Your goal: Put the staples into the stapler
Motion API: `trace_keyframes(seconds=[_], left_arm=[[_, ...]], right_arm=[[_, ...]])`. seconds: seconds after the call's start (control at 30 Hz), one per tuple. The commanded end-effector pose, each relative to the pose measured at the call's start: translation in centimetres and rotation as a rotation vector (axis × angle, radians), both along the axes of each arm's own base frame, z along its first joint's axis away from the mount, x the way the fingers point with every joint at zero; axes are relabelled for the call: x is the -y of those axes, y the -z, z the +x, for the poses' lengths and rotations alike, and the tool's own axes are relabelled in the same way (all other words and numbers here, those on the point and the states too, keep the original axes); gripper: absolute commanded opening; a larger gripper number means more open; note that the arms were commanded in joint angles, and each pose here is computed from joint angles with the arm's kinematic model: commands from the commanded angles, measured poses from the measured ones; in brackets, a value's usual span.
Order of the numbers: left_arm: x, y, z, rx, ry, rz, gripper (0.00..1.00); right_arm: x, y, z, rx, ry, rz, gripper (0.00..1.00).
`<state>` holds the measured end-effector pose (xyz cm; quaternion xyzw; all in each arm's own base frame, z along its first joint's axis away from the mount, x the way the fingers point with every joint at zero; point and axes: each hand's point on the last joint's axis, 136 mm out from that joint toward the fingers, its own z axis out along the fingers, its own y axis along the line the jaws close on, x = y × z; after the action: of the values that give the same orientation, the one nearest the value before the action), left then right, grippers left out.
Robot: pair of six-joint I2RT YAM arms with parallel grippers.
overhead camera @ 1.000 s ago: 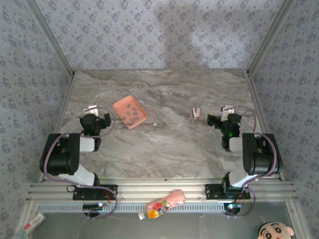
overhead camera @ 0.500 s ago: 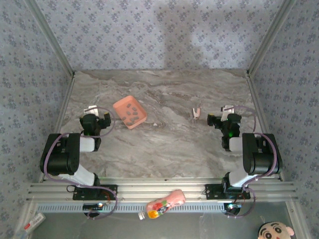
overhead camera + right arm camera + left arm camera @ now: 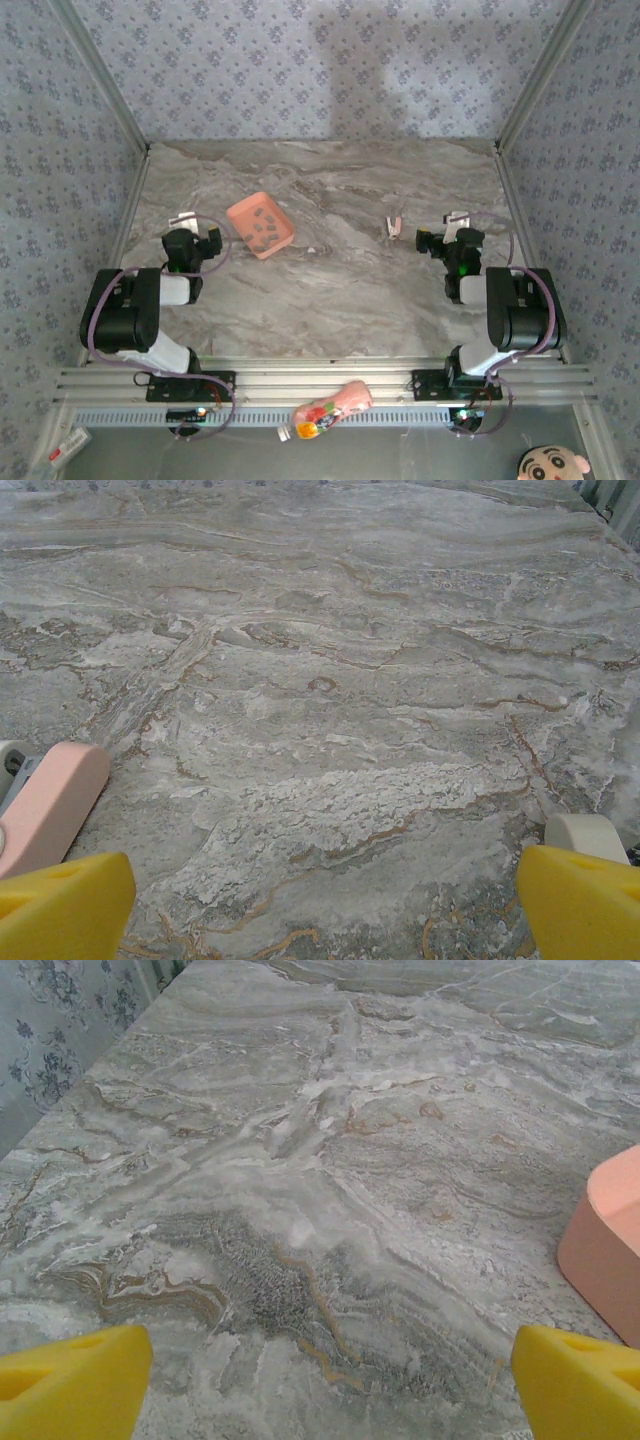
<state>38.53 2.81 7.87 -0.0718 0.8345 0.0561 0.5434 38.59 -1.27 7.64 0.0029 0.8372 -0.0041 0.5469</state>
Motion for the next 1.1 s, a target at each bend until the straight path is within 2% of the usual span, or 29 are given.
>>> trace_keyframes(seconds=[0.0,0.2,0.4,0.53,0.77,0.9,1.07], left_arm=[[0.0,-3.0,0.3,0.052,0.013,0.005,0.92],[0.7,-5.0,-1.4,-0.037,0.005,-0.088,0.92],[3.9,-8.4,-3.3,-0.025,0.117,-0.185,0.87],[6.2,-11.0,-4.5,-0.012,0.216,-0.234,0.85],[9.4,-12.3,-5.9,-0.013,0.334,-0.350,0.85],[11.2,-11.6,-6.4,-0.054,0.401,-0.382,0.82],[12.1,-10.4,-6.7,-0.083,0.419,-0.401,0.81]], right_arm=[[0.0,-1.7,0.4,0.028,0.003,-0.020,1.00],[-1.1,-5.8,0.1,-0.023,-0.024,-0.003,1.00],[-3.4,-9.7,-0.5,-0.068,-0.051,0.123,1.00],[-5.7,-10.9,-1.0,-0.141,-0.072,0.180,1.00],[-10.9,-9.9,-2.2,-0.260,-0.145,0.151,1.00],[-13.3,-8.3,-2.9,-0.357,-0.196,0.105,1.00],[-14.8,-5.9,-2.8,-0.499,-0.239,0.055,1.00]])
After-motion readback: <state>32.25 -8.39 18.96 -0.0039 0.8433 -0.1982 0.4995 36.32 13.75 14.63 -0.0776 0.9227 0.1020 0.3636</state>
